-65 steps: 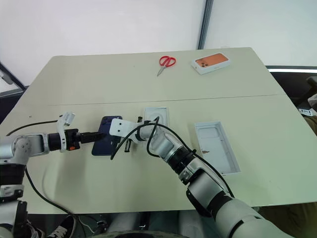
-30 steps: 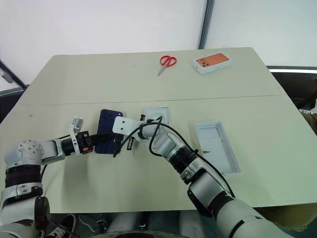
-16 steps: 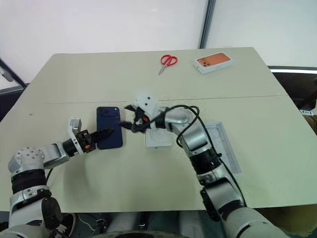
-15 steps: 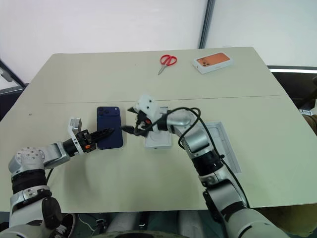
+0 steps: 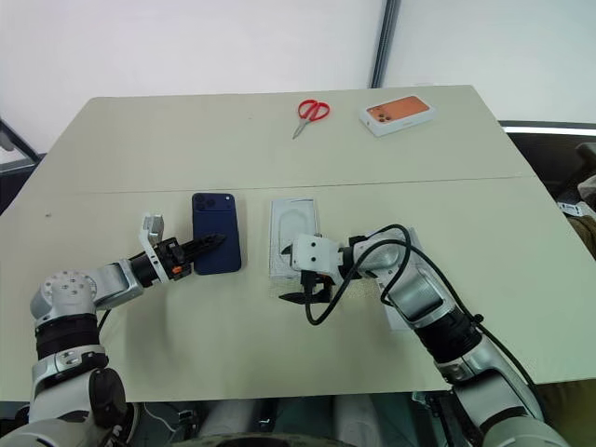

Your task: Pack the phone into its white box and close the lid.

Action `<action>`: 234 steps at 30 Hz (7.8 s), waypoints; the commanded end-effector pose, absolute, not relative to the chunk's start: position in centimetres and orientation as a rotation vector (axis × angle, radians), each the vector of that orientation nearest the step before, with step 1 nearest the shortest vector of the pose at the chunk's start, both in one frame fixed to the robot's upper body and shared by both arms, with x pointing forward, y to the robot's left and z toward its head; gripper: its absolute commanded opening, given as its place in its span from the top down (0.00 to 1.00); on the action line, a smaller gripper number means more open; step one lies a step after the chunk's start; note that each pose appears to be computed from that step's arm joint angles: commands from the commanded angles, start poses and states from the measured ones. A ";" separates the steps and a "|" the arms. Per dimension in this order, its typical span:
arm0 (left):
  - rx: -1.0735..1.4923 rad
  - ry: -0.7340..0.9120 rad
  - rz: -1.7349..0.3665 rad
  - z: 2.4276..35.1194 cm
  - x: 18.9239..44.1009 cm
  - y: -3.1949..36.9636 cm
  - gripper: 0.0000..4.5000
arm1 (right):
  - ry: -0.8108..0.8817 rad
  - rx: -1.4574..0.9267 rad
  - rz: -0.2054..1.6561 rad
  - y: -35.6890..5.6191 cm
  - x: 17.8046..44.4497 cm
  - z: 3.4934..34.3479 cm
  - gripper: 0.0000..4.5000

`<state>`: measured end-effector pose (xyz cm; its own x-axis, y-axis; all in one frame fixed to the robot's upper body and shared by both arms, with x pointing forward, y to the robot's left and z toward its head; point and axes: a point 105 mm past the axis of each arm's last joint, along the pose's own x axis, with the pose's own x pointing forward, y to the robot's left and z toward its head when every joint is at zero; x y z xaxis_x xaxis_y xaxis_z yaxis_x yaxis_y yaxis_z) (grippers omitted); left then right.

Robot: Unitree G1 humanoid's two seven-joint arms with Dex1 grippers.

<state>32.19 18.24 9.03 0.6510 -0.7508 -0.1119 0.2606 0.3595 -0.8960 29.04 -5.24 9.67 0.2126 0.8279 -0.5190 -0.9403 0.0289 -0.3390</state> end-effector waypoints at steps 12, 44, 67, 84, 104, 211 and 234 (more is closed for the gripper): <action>-0.982 0.550 -0.764 10.7 32.4 16.8 1.00 | 0.186 -0.736 1.344 -5.4 29.3 9.7 0.41; -0.979 0.512 -0.793 12.4 32.6 16.2 1.00 | 0.235 -0.679 1.353 -4.5 28.9 7.9 0.59; -1.026 0.452 -0.850 15.3 33.4 14.7 1.00 | 0.190 -0.608 1.319 -0.1 29.7 8.9 0.59; -1.011 0.496 -0.871 14.5 32.9 13.8 1.00 | 0.129 -0.552 1.236 -4.2 30.4 13.2 0.08; -0.933 0.662 -0.838 10.6 32.7 11.1 1.00 | 0.067 -0.315 1.051 -12.0 31.3 14.6 0.08; -0.263 0.550 -1.067 6.5 30.2 5.3 1.00 | 0.249 -0.414 0.938 -13.1 29.7 10.3 0.99; -0.228 0.576 -1.177 5.6 29.7 1.7 1.00 | 0.329 -0.466 0.783 -18.1 28.3 9.5 0.99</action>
